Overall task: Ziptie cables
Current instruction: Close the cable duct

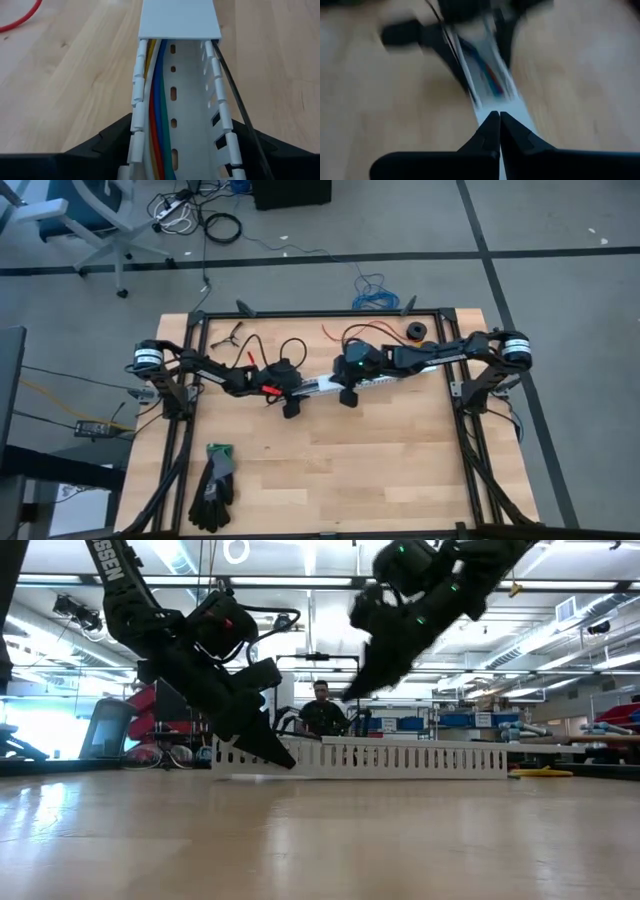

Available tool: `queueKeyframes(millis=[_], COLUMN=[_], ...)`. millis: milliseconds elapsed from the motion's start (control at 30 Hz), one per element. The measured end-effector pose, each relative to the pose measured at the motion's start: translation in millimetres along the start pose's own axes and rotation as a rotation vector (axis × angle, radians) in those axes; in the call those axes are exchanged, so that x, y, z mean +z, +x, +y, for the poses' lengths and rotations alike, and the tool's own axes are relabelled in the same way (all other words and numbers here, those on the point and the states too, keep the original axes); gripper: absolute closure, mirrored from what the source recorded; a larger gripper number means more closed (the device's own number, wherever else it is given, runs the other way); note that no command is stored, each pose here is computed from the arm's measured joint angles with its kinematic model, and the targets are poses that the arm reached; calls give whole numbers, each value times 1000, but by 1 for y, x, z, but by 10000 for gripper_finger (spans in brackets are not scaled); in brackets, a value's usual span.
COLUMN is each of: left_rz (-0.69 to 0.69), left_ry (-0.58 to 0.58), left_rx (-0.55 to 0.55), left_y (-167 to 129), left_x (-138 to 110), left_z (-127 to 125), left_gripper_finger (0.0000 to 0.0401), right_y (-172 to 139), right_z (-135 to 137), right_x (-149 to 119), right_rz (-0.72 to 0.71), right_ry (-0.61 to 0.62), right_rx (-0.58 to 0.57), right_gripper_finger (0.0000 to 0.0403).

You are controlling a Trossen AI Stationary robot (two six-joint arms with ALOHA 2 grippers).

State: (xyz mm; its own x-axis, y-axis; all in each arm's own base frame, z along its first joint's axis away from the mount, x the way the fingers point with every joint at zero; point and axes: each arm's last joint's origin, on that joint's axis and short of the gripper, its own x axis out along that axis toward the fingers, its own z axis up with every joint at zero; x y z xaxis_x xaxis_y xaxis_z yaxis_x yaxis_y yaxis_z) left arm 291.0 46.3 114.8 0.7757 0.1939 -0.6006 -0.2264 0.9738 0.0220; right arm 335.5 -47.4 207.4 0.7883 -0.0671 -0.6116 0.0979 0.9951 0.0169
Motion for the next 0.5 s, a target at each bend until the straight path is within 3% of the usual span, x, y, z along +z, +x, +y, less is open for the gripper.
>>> queueKeyframes(millis=[133, 500], left_rz=[-1, -18], left_ry=[-1, -6], left_rx=[2, 0], left_y=[0, 0], left_x=[0, 2], left_z=[0, 0], left_gripper_finger=[139, 138], right_y=[-5, -7], right_z=[-3, 0], right_x=[-17, -14], right_rz=[54, -13], right_ry=[42, 51], right_rx=[-16, -26], right_gripper_finger=[403, 403])
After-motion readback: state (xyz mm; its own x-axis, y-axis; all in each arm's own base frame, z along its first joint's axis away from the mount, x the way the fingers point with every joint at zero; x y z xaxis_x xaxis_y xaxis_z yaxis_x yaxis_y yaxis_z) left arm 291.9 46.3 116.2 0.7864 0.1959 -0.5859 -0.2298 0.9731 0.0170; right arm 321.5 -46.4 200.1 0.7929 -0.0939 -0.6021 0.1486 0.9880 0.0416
